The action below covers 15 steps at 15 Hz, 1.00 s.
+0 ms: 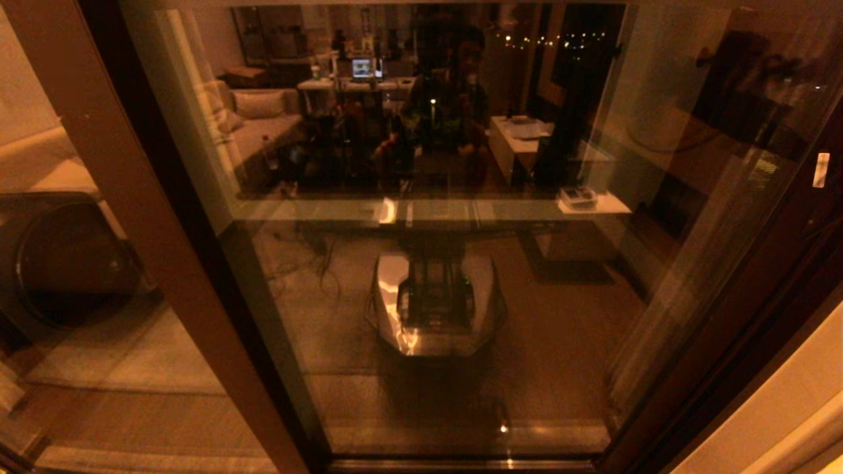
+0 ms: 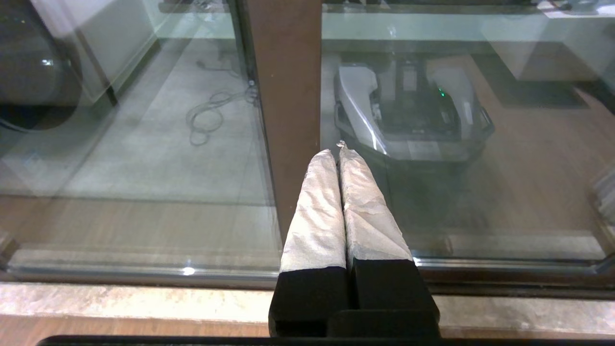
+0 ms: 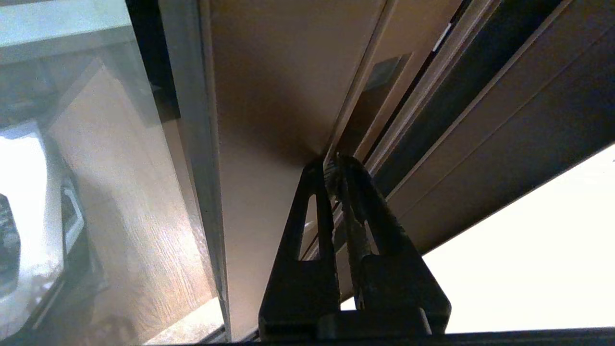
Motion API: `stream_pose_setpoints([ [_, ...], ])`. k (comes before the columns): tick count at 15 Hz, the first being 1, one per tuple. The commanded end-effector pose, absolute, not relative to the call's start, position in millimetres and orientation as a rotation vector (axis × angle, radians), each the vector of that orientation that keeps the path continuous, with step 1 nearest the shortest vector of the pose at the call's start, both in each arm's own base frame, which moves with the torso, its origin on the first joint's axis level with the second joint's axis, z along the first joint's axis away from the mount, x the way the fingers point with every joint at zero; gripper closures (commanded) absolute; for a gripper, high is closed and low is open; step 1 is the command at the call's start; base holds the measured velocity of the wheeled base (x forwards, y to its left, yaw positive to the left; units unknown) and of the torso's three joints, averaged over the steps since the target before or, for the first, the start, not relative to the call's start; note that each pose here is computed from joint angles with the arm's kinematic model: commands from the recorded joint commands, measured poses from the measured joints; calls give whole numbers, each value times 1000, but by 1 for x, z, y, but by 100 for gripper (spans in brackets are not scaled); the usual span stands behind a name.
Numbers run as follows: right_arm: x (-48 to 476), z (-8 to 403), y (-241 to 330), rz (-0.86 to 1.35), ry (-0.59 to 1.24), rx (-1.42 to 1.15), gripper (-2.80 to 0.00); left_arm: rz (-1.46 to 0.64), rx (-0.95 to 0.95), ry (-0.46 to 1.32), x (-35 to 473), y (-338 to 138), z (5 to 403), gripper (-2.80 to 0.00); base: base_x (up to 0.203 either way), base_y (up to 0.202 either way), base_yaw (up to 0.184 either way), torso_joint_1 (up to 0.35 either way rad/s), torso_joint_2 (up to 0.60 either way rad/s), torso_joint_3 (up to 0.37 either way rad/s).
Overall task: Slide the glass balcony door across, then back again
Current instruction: Close the slid door
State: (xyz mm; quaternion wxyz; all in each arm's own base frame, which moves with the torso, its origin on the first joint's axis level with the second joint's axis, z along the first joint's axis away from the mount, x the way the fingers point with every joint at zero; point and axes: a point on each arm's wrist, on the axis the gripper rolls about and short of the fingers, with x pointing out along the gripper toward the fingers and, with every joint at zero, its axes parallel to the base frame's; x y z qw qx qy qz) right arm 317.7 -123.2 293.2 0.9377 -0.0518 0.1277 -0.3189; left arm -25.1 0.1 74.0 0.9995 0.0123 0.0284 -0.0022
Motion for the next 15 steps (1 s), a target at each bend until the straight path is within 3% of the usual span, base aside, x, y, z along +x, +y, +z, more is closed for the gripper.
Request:
stream_pose_setpoints([
  [1, 320, 292, -126, -659, 257, -107, 0, -4, 25, 57, -25, 0, 74, 0, 0, 0, 0, 0, 0, 0],
  [15, 322, 293, -138, -690, 253, -104, 0, -4, 25, 57, -25, 0, 74, 0, 0, 0, 0, 0, 0, 0],
])
